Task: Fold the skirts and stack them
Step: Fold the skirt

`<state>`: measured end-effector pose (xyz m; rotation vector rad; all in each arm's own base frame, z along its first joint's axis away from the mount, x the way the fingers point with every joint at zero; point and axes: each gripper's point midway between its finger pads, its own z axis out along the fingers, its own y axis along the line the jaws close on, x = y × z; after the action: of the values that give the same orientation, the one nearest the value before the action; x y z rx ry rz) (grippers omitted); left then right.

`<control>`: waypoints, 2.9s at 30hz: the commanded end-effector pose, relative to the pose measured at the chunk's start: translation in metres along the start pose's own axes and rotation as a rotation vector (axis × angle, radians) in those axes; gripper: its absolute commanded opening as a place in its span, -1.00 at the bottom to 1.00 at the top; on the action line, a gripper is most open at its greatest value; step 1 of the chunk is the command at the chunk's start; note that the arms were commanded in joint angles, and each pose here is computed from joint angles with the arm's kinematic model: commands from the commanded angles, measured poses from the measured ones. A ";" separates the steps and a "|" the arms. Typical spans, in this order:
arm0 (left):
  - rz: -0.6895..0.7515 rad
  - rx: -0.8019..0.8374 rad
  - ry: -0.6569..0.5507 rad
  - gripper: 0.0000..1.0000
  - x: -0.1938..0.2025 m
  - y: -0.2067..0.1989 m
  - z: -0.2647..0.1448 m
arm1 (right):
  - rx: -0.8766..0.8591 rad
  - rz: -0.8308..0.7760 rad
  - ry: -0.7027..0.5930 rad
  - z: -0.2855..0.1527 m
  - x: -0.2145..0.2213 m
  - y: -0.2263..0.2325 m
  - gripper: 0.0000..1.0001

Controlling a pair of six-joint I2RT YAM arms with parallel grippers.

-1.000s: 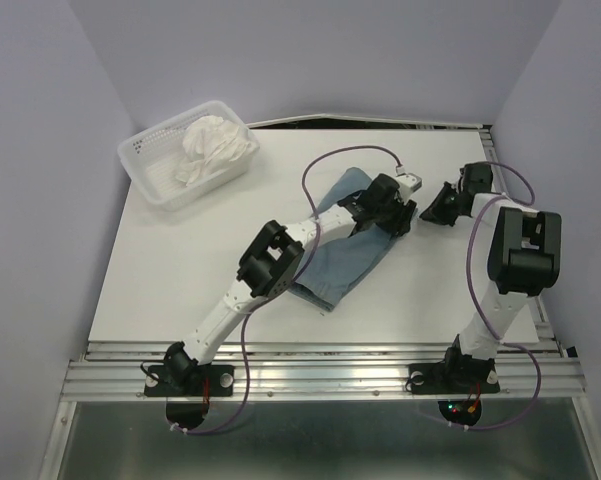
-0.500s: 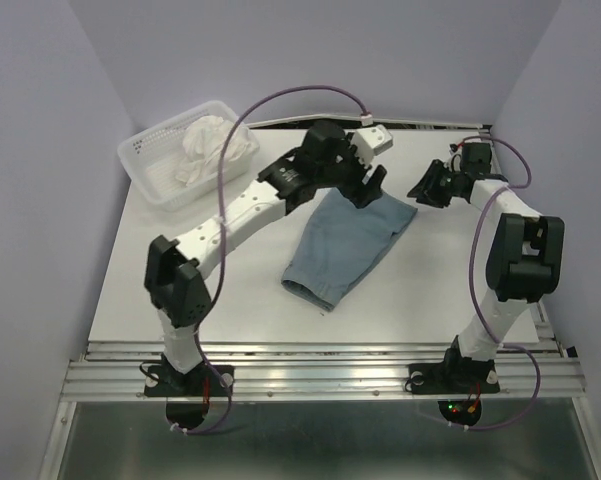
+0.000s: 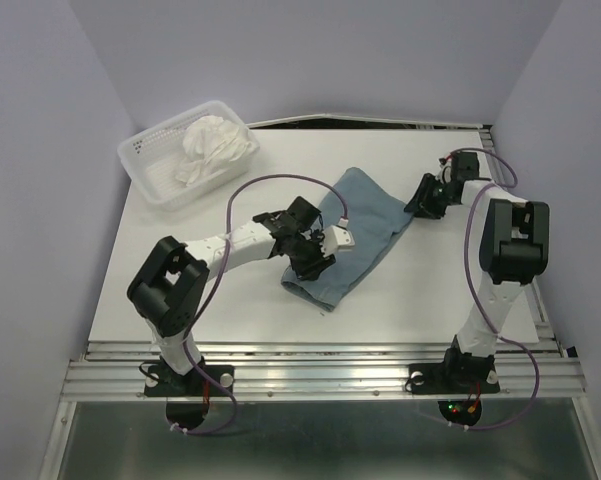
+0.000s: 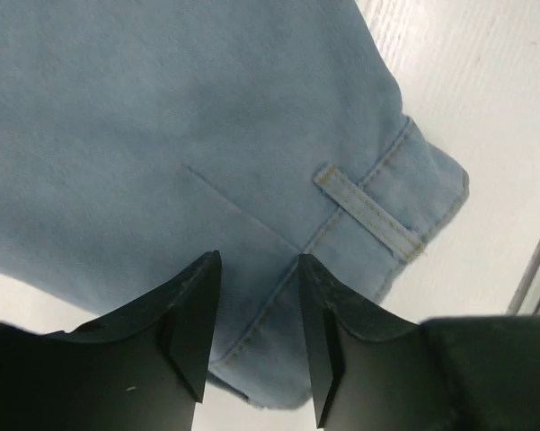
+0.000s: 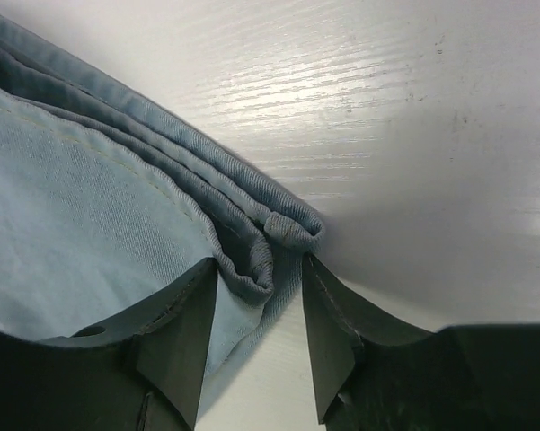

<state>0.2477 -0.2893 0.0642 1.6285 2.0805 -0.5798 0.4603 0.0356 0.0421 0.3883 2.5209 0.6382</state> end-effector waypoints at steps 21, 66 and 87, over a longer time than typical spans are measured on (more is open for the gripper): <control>0.012 -0.005 0.026 -0.27 0.016 0.011 0.037 | 0.089 -0.109 -0.157 -0.002 -0.060 0.001 -0.99; -0.751 0.365 -0.598 -0.26 -0.068 0.062 -0.036 | -0.959 -0.094 0.136 -0.025 0.039 0.279 0.09; -1.256 0.365 -0.321 -0.61 0.037 0.061 0.044 | -0.872 0.023 0.240 0.085 0.099 0.242 -0.24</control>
<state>0.3081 -0.2820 0.0246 0.1748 2.5026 -1.6684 0.4231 0.3194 0.0734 0.0307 2.2237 1.8476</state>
